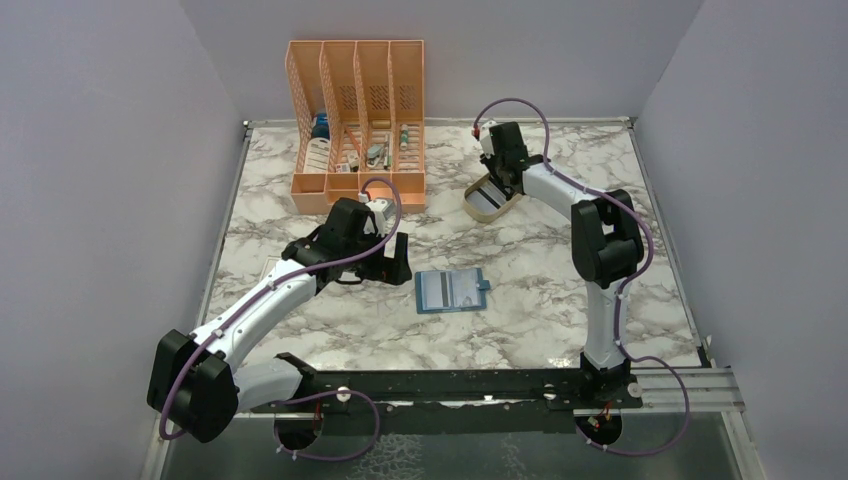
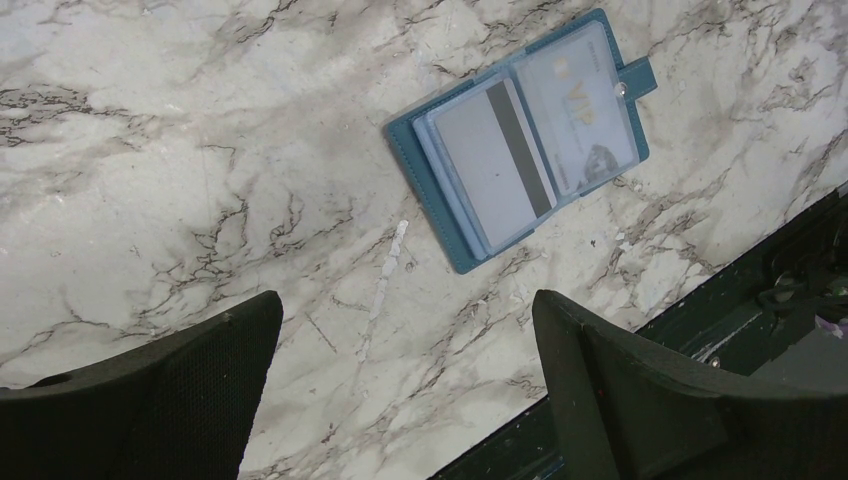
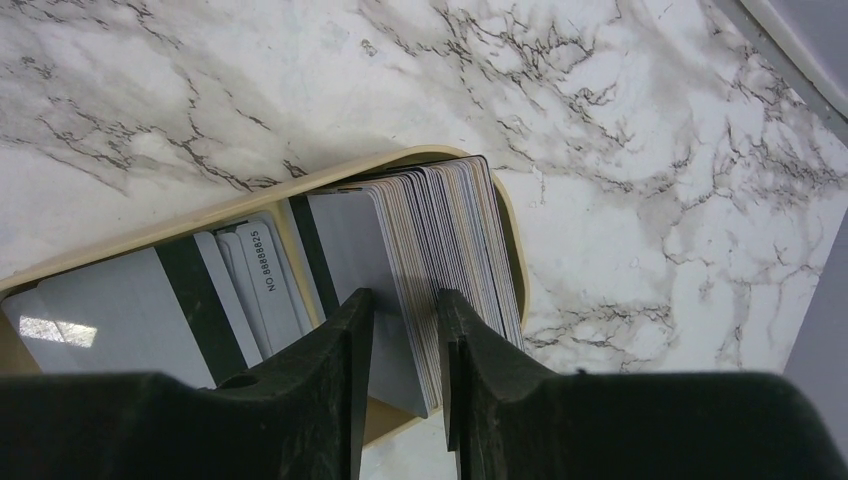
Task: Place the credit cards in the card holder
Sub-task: Pick up the credit card from the storage box.
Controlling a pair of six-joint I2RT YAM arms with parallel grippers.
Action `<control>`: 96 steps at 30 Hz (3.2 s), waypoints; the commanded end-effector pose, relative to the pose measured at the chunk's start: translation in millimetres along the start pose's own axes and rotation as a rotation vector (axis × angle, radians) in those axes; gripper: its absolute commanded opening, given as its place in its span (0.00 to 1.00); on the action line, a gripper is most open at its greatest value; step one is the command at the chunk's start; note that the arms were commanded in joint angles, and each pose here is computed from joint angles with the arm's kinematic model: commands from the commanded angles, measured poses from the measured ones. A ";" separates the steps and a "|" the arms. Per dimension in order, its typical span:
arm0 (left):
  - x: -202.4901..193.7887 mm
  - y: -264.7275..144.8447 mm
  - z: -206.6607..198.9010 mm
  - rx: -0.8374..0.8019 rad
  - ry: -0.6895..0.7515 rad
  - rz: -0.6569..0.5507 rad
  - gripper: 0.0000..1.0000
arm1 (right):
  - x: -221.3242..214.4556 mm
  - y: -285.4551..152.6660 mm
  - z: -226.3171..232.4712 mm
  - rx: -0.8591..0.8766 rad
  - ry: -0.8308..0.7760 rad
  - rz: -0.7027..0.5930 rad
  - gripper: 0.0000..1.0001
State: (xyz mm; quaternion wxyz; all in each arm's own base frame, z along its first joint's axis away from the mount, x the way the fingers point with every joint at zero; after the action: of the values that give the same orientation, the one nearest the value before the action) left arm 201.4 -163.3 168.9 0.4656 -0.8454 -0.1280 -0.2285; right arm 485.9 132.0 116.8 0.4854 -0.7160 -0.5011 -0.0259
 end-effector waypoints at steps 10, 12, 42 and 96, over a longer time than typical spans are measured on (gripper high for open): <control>11.7 -7.6 -3.7 -0.004 0.017 -0.049 0.99 | 1.8 -7.0 -16.7 -0.076 0.017 0.002 0.27; 11.8 -7.5 -3.6 -0.004 0.017 -0.050 0.99 | 2.2 -6.5 -17.4 -0.078 0.016 0.013 0.27; 12.1 -8.9 -2.4 -0.015 0.005 -0.053 0.99 | 10.2 -18.6 -13.7 -0.012 0.072 -0.015 0.14; 47.7 -24.2 -72.1 -0.571 -0.427 -0.113 0.67 | -15.3 -258.5 93.8 1.045 0.869 -0.496 0.01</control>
State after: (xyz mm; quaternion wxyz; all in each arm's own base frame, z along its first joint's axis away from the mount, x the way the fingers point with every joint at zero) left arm 213.9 -198.8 229.8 0.2377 -0.9387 -0.2154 -0.1266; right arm 272.7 177.8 204.2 0.8454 -0.3402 -0.3733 -0.1740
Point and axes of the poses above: each gripper's point midway between its finger pads, its own y axis out along the fingers, its own z axis along the line the jaws close on, x = y × z, the point moved 6 cm from there along -y, back along the fingers, and after that the axes turned 9 degrees about -y, right-handed, at the moved point
